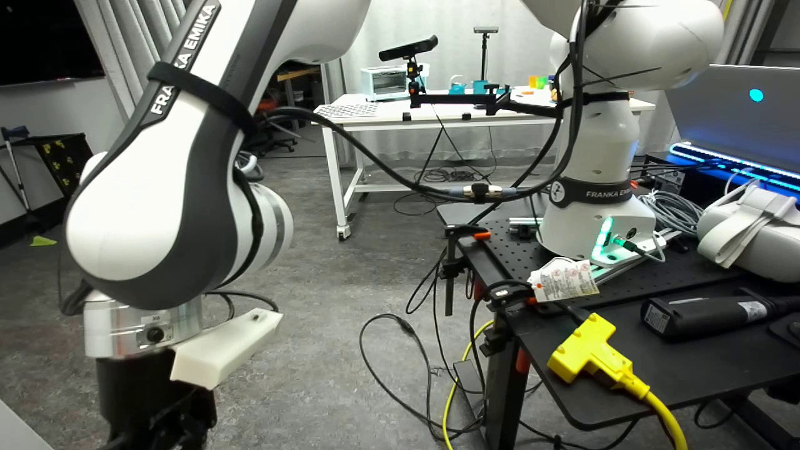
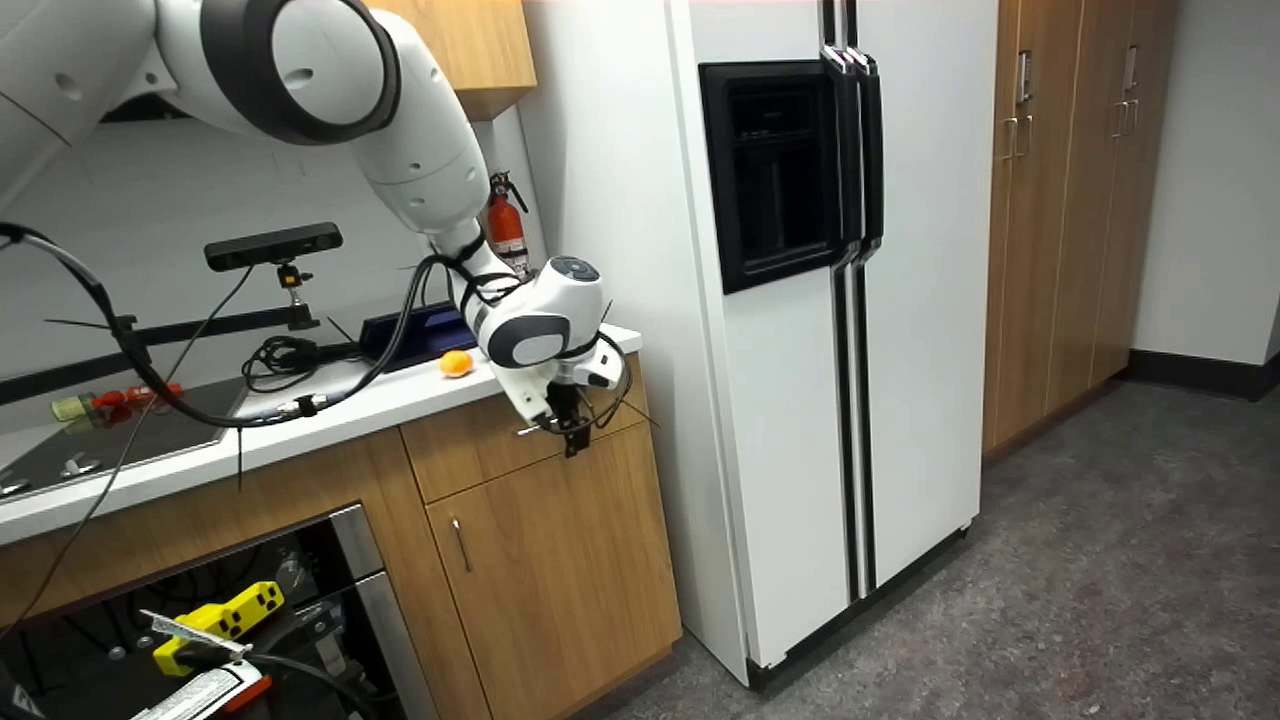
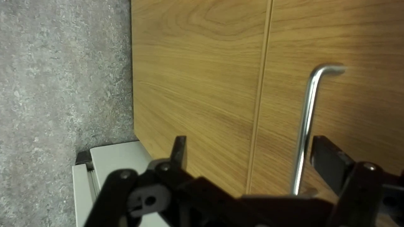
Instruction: Open the drawer
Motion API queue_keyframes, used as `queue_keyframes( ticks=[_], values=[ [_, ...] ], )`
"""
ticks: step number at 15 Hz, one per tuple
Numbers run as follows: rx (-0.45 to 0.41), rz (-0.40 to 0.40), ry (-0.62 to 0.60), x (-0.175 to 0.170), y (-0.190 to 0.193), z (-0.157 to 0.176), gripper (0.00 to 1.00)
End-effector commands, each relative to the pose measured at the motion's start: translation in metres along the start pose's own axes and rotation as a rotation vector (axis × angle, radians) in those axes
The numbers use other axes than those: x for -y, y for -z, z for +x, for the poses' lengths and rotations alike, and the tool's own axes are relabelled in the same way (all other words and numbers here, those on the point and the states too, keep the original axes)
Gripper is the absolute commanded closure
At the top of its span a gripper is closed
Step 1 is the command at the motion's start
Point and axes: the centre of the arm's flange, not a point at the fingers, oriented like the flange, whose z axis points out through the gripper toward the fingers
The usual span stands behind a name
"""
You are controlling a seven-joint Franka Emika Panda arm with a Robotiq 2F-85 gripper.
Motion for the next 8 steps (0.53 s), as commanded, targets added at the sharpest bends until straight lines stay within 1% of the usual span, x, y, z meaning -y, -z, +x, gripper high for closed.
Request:
queue_keyframes(
  ticks=[1,5,8],
  values=[
    [-0.022,0.055,-0.017,-0.009,-0.010,0.010,0.00],
    [-0.017,0.041,-0.023,-0.015,-0.012,0.008,0.00],
    [-0.004,0.001,0.005,-0.020,-0.010,0.001,0.00]
  ],
)
